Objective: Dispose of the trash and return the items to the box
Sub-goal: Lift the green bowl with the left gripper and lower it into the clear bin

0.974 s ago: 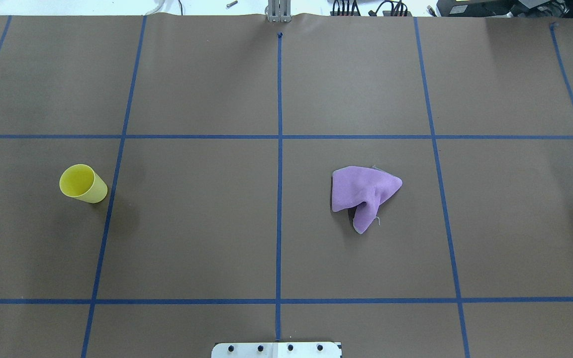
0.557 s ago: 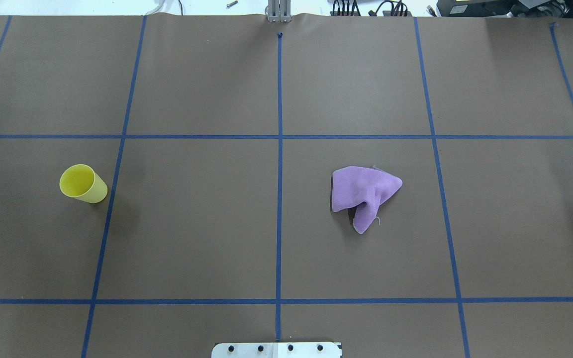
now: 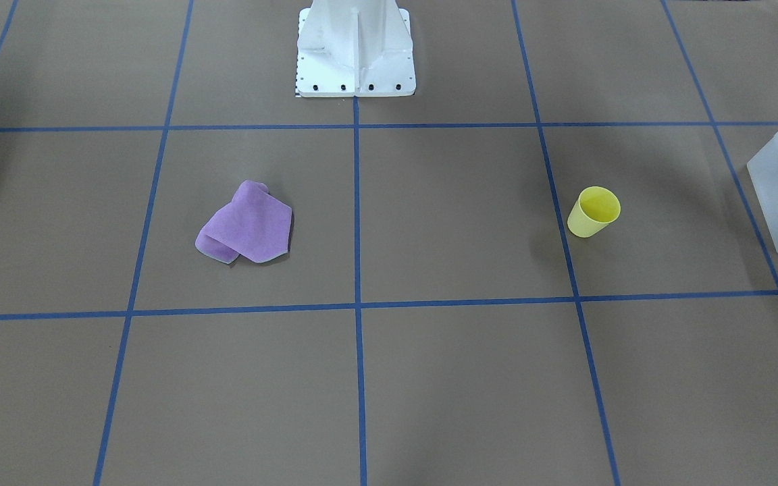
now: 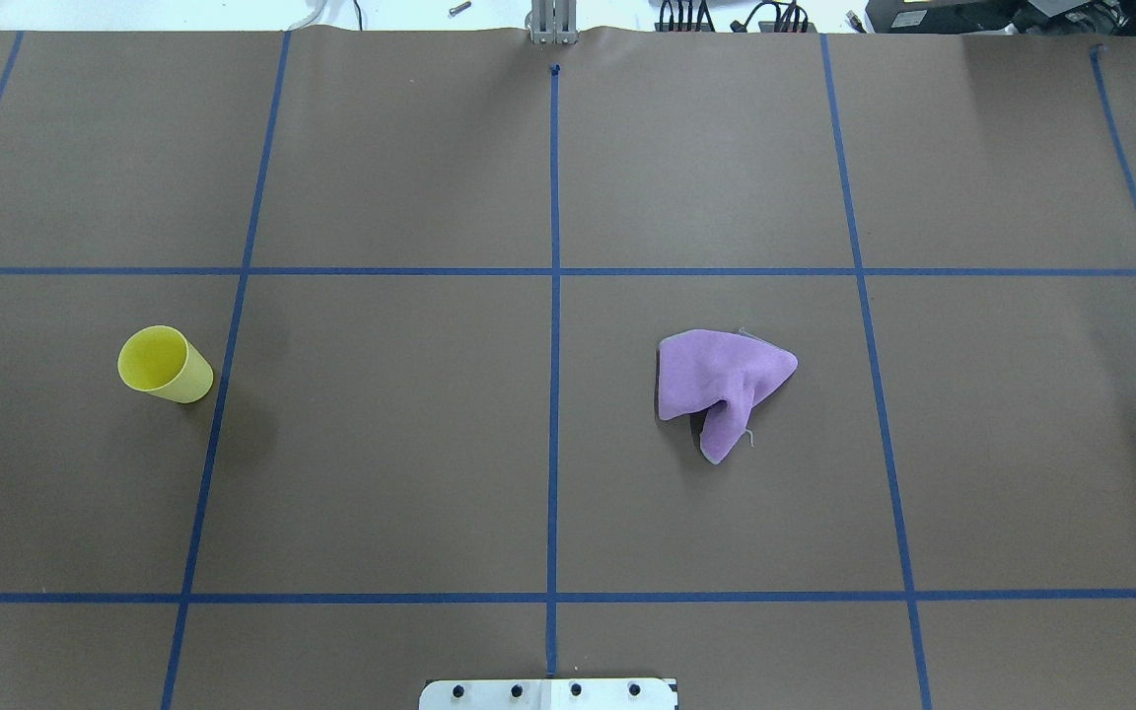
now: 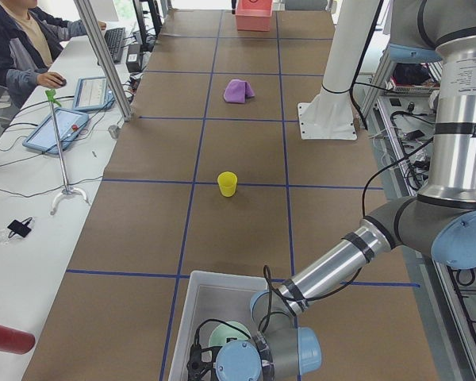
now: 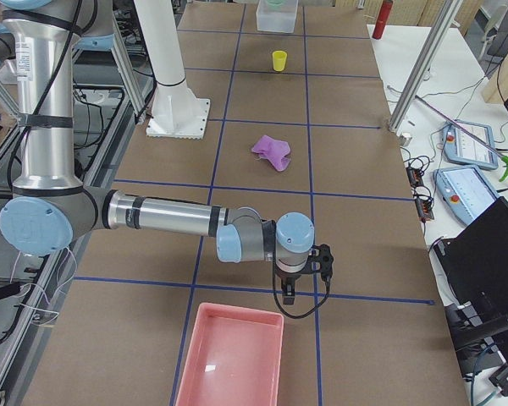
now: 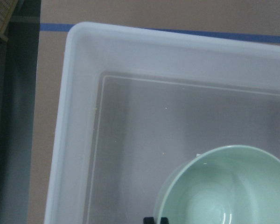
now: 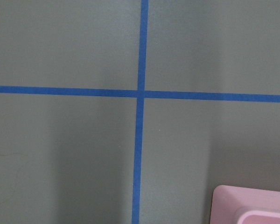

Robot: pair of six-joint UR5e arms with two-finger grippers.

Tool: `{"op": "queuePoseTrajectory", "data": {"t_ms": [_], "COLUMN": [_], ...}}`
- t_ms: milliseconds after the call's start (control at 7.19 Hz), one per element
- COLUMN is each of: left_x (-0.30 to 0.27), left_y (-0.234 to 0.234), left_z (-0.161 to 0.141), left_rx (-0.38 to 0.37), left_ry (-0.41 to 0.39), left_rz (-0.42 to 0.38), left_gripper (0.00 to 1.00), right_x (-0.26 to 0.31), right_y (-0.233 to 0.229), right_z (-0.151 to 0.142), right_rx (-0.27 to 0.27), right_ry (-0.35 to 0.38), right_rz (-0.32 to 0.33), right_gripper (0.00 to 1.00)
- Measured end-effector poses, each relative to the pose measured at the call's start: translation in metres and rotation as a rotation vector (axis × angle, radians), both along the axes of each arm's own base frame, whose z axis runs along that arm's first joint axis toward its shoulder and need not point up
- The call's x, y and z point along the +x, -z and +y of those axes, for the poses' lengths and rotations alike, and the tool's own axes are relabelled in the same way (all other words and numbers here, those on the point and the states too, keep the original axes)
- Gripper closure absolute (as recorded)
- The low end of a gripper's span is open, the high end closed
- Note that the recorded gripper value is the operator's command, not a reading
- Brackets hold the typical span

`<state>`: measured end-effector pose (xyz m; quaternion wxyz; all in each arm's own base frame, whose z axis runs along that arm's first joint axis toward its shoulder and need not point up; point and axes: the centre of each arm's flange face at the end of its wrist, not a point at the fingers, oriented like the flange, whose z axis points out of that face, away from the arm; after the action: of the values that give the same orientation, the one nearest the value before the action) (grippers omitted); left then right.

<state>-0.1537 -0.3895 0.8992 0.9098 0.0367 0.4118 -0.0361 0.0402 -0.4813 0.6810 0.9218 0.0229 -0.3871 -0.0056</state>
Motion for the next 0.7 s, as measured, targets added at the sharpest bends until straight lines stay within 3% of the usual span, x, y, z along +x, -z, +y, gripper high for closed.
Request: {"op": "queuePoseTrajectory", "data": {"t_ms": [696], "left_x": [0.010], "left_y": [-0.011], "left_z": [-0.007], "left_rx": [-0.048], "left_ry": [0.016], "left_rz": [0.013], "left_gripper": [1.00], "right_x": [0.000], "right_y": [-0.003], "right_z": [0.003], "right_rx": [-0.009], "right_ry": [-0.001], "right_rz": [0.000], "right_gripper": [0.00]}}
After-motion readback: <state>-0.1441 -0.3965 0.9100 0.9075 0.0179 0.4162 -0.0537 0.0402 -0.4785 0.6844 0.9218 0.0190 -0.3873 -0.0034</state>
